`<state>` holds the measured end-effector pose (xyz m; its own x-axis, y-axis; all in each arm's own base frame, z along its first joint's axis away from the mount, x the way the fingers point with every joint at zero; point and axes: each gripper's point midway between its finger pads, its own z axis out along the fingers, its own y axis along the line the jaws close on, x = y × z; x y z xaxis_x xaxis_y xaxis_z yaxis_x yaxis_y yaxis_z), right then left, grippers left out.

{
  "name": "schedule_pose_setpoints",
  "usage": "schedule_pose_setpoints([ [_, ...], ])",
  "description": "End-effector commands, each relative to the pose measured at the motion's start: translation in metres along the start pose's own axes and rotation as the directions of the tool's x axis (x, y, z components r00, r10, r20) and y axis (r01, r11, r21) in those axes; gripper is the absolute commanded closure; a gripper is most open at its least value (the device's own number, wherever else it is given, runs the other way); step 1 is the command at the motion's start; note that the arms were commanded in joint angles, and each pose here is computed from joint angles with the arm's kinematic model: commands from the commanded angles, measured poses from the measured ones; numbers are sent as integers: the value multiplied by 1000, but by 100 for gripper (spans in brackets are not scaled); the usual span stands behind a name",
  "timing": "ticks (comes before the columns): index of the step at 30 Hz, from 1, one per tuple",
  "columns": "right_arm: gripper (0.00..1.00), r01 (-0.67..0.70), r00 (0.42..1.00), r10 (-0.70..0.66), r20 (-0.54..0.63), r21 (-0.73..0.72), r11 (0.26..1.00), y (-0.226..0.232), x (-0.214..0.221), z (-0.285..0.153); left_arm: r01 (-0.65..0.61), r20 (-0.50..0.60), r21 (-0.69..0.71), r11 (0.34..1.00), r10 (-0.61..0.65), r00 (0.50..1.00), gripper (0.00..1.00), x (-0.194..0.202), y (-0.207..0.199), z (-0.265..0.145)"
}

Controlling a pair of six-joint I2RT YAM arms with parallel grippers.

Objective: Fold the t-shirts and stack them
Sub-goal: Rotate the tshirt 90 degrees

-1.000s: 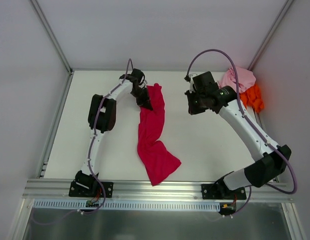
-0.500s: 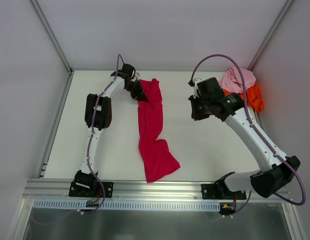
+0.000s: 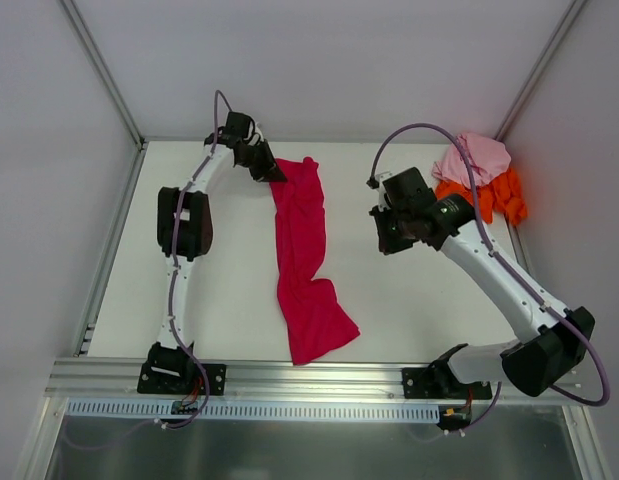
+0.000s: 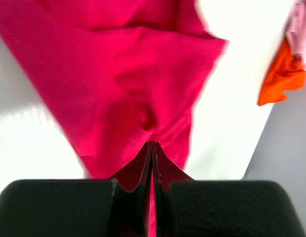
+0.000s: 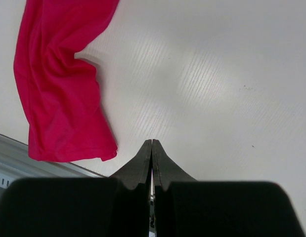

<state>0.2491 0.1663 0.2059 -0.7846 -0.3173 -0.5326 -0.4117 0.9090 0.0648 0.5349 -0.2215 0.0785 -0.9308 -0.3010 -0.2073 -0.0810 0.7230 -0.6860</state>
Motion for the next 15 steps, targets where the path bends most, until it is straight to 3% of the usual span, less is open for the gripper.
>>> schedule_pose_setpoints([
  [1, 99, -8, 1000, 8, 5, -21, 1000, 6, 5, 3, -115, 108, 139, 984, 100, 989, 100, -17, -71, -57],
  [5, 99, -9, 999, 7, -37, -62, 998, 15, 14, 18, -181, 165, 149, 972, 156, 974, 100, -7, -101, -98],
  [9, 99, -9, 997, 1, -80, -98, 995, 25, 19, 34, -175, 173, 131, 976, 151, 973, 100, 17, -104, -124],
  [12, 99, -25, 996, 18, -89, -75, 997, 24, 14, 48, -168, 107, 107, 980, 157, 982, 100, 61, -93, -129],
  [15, 99, -37, 995, 35, -91, -15, 999, 17, 3, 58, -132, -28, 39, 991, 133, 991, 100, 127, -61, -126],
])
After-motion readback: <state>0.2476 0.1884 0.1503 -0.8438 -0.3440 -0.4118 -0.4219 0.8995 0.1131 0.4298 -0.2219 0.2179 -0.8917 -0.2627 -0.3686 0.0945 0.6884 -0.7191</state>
